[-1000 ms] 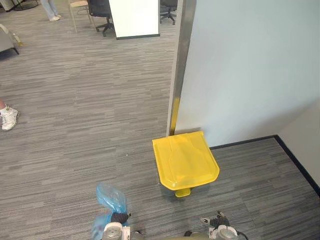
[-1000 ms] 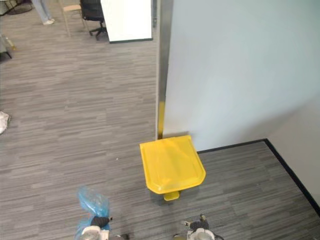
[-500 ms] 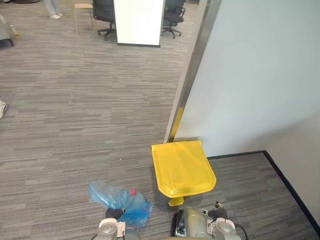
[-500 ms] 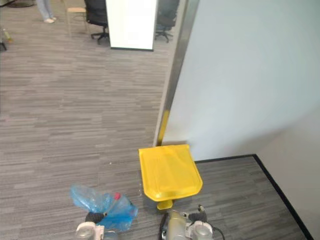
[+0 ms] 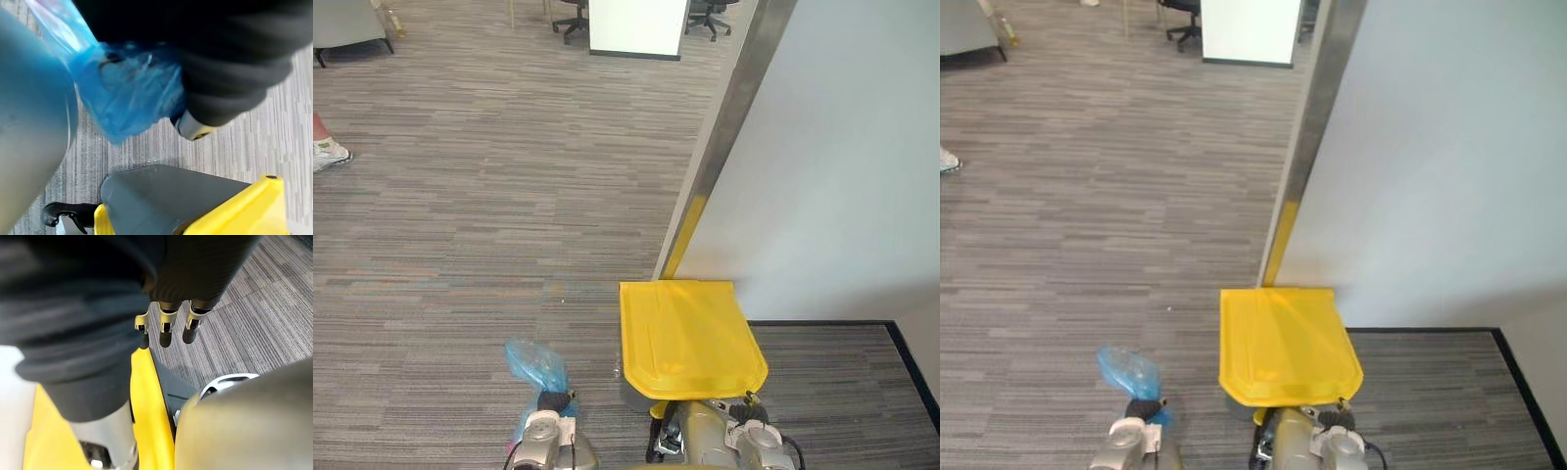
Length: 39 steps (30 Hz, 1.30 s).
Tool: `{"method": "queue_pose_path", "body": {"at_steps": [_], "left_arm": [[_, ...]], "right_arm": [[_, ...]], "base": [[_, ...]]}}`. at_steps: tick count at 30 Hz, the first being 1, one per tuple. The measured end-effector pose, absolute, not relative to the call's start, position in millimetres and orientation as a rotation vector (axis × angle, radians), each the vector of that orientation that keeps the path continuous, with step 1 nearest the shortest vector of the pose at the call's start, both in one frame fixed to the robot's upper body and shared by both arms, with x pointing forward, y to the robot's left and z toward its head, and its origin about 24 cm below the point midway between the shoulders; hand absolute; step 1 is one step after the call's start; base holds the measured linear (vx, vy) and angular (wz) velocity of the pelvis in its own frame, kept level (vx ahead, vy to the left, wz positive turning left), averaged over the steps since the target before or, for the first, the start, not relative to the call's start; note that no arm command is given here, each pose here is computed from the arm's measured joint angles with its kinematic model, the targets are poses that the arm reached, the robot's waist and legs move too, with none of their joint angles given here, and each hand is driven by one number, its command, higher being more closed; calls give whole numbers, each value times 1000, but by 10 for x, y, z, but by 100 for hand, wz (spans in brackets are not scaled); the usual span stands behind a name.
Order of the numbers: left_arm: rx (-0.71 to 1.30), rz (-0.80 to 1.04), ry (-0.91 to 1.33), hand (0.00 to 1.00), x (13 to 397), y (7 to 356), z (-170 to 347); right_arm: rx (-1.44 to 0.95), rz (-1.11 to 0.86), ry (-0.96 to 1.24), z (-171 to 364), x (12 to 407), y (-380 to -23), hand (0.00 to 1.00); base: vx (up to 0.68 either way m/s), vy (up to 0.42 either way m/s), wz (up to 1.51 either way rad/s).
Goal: Gather rubbish on tea table into small bin, then transfer packed bag to large trash can.
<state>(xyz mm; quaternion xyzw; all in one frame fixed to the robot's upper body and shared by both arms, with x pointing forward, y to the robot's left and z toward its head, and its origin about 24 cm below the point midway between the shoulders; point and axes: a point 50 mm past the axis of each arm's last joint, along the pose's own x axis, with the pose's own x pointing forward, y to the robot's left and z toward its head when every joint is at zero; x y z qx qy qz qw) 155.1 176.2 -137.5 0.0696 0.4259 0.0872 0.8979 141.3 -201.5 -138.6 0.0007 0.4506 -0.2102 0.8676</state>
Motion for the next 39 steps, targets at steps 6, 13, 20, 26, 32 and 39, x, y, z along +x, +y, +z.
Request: {"method": "queue_pose_path", "body": {"at_steps": [6,13,20,26,32,39], "left_arm": [[142,183,906,100,1457,1771,-1409],[144,160,934,100,1394,1732,-1450],[176,161,942,100,1360,1801,-1455],[186,127,987,100,1238,1736,-1516],[221,135,996,100,1222,1858,-1517],[197,164,963,100,1281,1907,-1472]], "right_arm": [[-1,-434,980,-1435,1295,-1981,0],[-24,-404,1007,-1475,1204,-1946,0],[-26,-405,1052,-1532,1004,-1923,0],[-63,-414,1112,-1584,940,-2067,0],[-72,-404,1129,-1599,939,-2077,0],[-62,-401,1105,-1582,1018,-2018,0]], "base": [[-46,-7,-10],[-120,20,-24],[-144,-100,-3],[-70,-56,-20],[-61,86,22],[-98,89,11]]}}
